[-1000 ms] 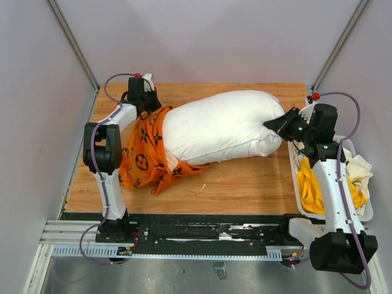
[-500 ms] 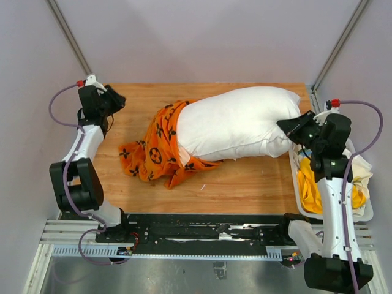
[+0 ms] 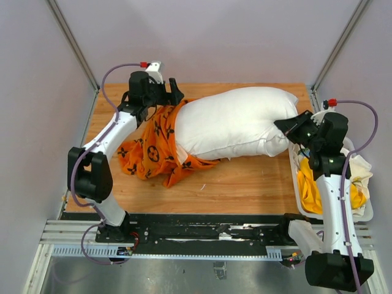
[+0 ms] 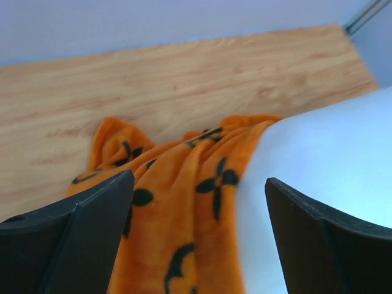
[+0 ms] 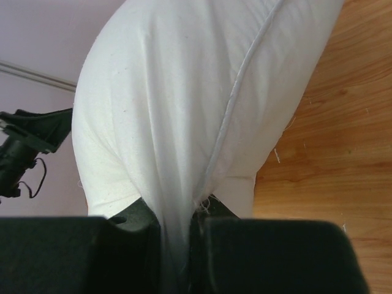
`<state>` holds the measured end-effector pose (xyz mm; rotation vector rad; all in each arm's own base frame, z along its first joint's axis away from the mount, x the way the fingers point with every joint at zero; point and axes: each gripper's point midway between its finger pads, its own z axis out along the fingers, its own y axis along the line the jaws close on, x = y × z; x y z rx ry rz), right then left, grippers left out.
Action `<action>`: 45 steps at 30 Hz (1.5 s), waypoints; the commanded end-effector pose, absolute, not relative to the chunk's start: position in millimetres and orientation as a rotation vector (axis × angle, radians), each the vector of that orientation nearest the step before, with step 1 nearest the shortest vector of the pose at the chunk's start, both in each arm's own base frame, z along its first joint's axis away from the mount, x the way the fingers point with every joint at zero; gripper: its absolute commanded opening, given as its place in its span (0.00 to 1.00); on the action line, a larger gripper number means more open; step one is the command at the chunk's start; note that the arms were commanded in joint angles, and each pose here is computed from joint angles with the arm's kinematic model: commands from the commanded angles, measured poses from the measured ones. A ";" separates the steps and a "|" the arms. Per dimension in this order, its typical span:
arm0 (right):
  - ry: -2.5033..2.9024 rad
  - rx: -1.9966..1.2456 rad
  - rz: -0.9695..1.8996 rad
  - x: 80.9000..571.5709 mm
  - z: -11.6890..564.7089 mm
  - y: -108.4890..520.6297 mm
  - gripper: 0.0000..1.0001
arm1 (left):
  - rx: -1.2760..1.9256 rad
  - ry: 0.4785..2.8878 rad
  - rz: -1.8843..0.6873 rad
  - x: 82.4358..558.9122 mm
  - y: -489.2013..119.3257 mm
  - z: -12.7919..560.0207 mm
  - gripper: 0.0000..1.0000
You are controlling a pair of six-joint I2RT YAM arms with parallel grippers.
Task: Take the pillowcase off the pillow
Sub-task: Remove the pillow from the pillowcase.
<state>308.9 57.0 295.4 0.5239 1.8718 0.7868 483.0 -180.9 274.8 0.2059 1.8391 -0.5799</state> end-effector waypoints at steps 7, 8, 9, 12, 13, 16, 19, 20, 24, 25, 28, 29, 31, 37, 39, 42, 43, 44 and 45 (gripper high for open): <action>1.733 0.423 0.790 307.2 341.3 61.1 0.01 | 0.150 2.170 -0.415 461.8 -154.8 129.8 0.53; 1.735 0.424 0.793 308.1 340.5 61.3 0.01 | 0.127 2.182 -0.387 461.4 -148.4 123.5 0.30; 1.739 0.420 0.794 308.8 340.1 61.9 0.01 | 0.085 2.187 -0.345 463.3 -138.8 120.4 0.08; 1.741 0.419 0.775 308.5 340.7 59.8 0.01 | -0.041 2.194 -0.280 469.3 -105.9 119.0 0.00; 1.736 0.424 0.763 308.0 341.3 57.8 0.01 | -0.095 2.190 -0.261 471.4 -90.5 120.1 0.00; 1.708 0.455 0.706 305.4 344.8 48.2 0.01 | -0.301 2.165 -0.122 471.4 -30.9 122.7 0.00; 1.679 0.493 0.682 302.5 347.1 39.5 0.01 | -0.509 2.114 0.003 458.5 29.3 124.7 0.00; 1.673 0.499 0.683 302.5 348.0 37.7 0.01 | -0.570 2.096 0.016 452.4 45.2 124.4 0.00; 1.653 0.509 0.692 303.6 353.1 35.8 0.01 | -0.707 2.019 0.027 433.2 80.3 130.1 0.00; 1.648 0.513 0.707 304.5 353.7 37.1 0.01 | -0.707 2.013 0.031 431.4 81.2 132.0 0.00; 1.624 0.500 0.748 306.5 360.0 41.6 0.01 | -0.630 2.011 -0.027 435.2 70.8 145.2 0.11; 1.619 0.492 0.752 305.7 362.0 42.4 0.01 | -0.557 2.016 -0.105 438.1 57.3 152.6 0.28; 1.610 0.482 0.747 302.0 364.9 43.0 0.01 | -0.431 1.988 -0.226 438.5 33.9 177.2 0.71; 1.587 0.465 0.713 295.5 369.9 46.9 0.01 | 0.150 1.654 -0.413 388.8 -102.2 322.3 0.99; 1.604 0.455 0.718 299.2 366.7 54.1 0.01 | 0.438 1.484 -0.495 340.9 -174.1 360.6 0.99; 1.641 0.429 0.733 302.5 363.5 65.9 0.01 | 0.675 1.267 -0.591 267.8 -239.1 392.5 0.99; 1.646 0.423 0.734 302.2 363.7 68.1 0.01 | 0.702 1.224 -0.602 251.0 -248.7 397.3 0.99; 1.647 0.421 0.734 301.8 364.1 69.5 0.01 | 0.730 1.197 -0.610 236.3 -257.7 398.8 0.99; 1.645 0.419 0.733 301.3 364.7 70.4 0.01 | 0.753 1.180 -0.612 225.2 -263.9 399.2 0.99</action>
